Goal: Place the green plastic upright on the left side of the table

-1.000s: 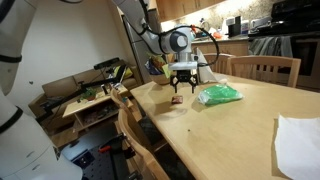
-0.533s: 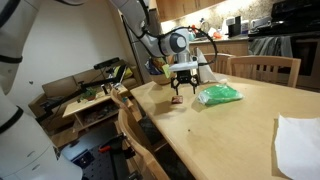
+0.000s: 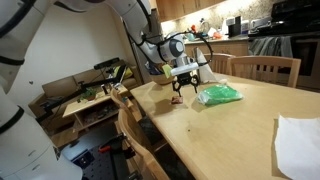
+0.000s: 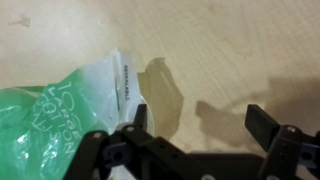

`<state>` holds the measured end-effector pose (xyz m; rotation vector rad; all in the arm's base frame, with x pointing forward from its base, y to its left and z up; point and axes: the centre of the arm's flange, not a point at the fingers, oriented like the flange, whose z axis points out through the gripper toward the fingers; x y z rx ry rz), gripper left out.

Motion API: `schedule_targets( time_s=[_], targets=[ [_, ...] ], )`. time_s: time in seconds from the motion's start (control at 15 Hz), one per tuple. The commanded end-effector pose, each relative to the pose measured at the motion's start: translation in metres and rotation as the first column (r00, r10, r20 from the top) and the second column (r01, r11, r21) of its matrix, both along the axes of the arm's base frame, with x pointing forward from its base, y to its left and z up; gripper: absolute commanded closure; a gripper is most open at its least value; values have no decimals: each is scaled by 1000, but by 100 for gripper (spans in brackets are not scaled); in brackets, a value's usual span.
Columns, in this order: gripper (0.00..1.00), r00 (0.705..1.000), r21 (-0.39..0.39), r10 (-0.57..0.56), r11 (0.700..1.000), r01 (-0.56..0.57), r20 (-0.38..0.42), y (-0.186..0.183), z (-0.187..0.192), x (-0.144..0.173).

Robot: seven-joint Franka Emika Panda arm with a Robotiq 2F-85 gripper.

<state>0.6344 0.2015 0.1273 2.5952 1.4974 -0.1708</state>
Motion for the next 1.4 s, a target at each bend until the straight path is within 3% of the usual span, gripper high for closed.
schedule_targets(
  time_s=[0.0,0.2,0.47,0.93,1.0,1.33],
  targets=[
    [0,990,7,130,991,-131,59,10,0,12],
    [0,972,41,222,973,-225,73,18,-3,19],
    [0,959,74,283,956,-284,25,26,-12,19],
    [0,958,98,266,962,-256,-106,26,-28,7],
    [0,960,86,270,961,-263,-75,28,-30,2],
    [0,961,88,263,963,-255,-88,27,-32,0]
  ],
)
